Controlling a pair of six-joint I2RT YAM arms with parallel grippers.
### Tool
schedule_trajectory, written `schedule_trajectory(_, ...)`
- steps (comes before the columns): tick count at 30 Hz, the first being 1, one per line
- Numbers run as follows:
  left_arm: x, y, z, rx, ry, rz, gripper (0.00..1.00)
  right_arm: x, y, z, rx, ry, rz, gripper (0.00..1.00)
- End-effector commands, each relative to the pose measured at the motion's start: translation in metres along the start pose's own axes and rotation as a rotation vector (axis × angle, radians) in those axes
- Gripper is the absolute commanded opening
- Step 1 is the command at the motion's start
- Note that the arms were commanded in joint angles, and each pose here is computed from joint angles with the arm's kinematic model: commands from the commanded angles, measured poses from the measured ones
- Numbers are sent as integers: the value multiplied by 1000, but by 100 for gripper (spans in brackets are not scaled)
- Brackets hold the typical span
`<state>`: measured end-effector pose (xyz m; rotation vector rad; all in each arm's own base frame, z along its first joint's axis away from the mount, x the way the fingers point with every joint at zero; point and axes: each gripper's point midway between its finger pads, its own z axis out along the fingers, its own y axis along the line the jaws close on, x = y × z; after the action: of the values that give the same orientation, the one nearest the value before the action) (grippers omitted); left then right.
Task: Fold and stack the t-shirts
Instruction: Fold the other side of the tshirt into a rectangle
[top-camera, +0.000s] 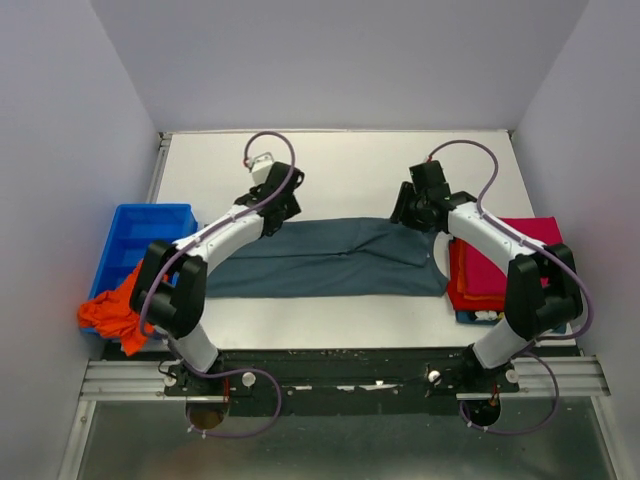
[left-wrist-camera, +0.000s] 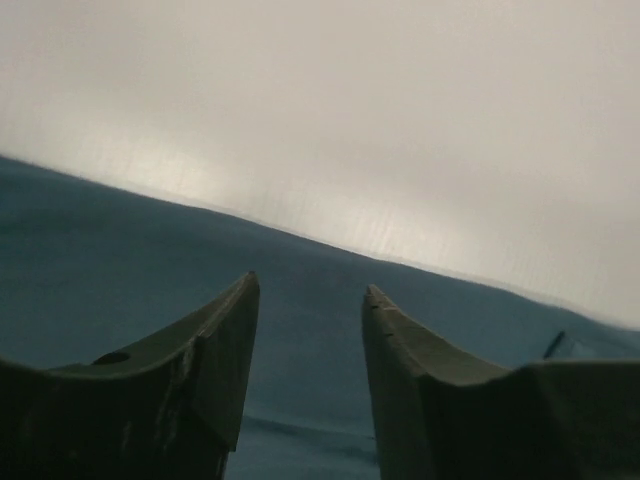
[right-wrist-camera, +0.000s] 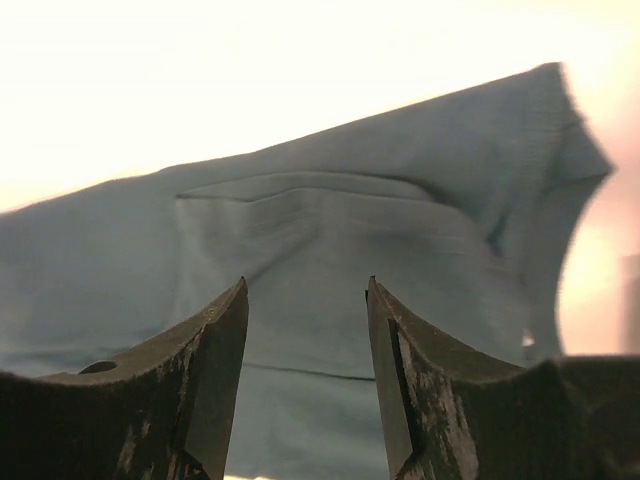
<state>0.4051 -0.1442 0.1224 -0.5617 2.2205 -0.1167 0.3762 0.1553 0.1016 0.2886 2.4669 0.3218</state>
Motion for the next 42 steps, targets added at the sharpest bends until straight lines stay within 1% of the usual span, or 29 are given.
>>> schedule_trajectory(1, 30, -94, -5, 308, 62, 130, 60, -12, -43, -6, 180, -65, 15, 59)
schedule_trajectory(3, 42, -123, -5, 412, 92, 162, 60, -16, -54, -3, 219, -65, 25, 57)
schedule_trajectory(7, 69, -172, -8, 615, 170, 214, 61, -14, -65, 11, 255, -22, 29, 57)
schedule_trajectory(9, 83, -186, -7, 669, 214, 231, 66, -9, -69, 16, 284, 7, 26, 57)
schedule_trajectory(11, 96, -193, -1, 691, 255, 240, 68, -4, -75, 20, 315, 26, 29, 57)
schedule_trajectory(15, 116, -204, 1, 739, 324, 256, 69, 5, -78, 21, 318, 53, 35, 55)
schedule_trajectory(19, 131, -210, 2, 767, 372, 277, 69, 18, -76, 15, 282, 74, 46, 46)
schedule_trajectory(22, 134, -212, 1, 777, 384, 290, 69, 29, -75, 9, 244, 86, 50, 38)
schedule_trajectory(26, 140, -213, 1, 794, 416, 315, 68, 52, -73, -1, 180, 122, 57, 34)
schedule_trajectory(30, 140, -216, -1, 807, 414, 327, 68, 69, -69, -11, 108, 138, 65, 36)
schedule_trajectory(31, 140, -217, -2, 809, 411, 328, 68, 72, -68, -14, 94, 140, 67, 39)
schedule_trajectory(32, 140, -217, -2, 814, 412, 331, 68, 74, -67, -16, 85, 142, 66, 44)
schedule_trajectory(34, 143, -218, -3, 822, 423, 337, 68, 75, -67, -20, 77, 143, 62, 47)
schedule_trajectory(37, 145, -220, -1, 825, 434, 333, 68, 62, -67, -25, 93, 103, 52, 51)
schedule_trajectory(40, 147, -218, 3, 804, 436, 332, 68, 42, -64, -30, 109, 59, 39, 52)
schedule_trajectory(42, 145, -218, 5, 801, 430, 330, 65, 28, -60, -34, 118, 31, 36, 52)
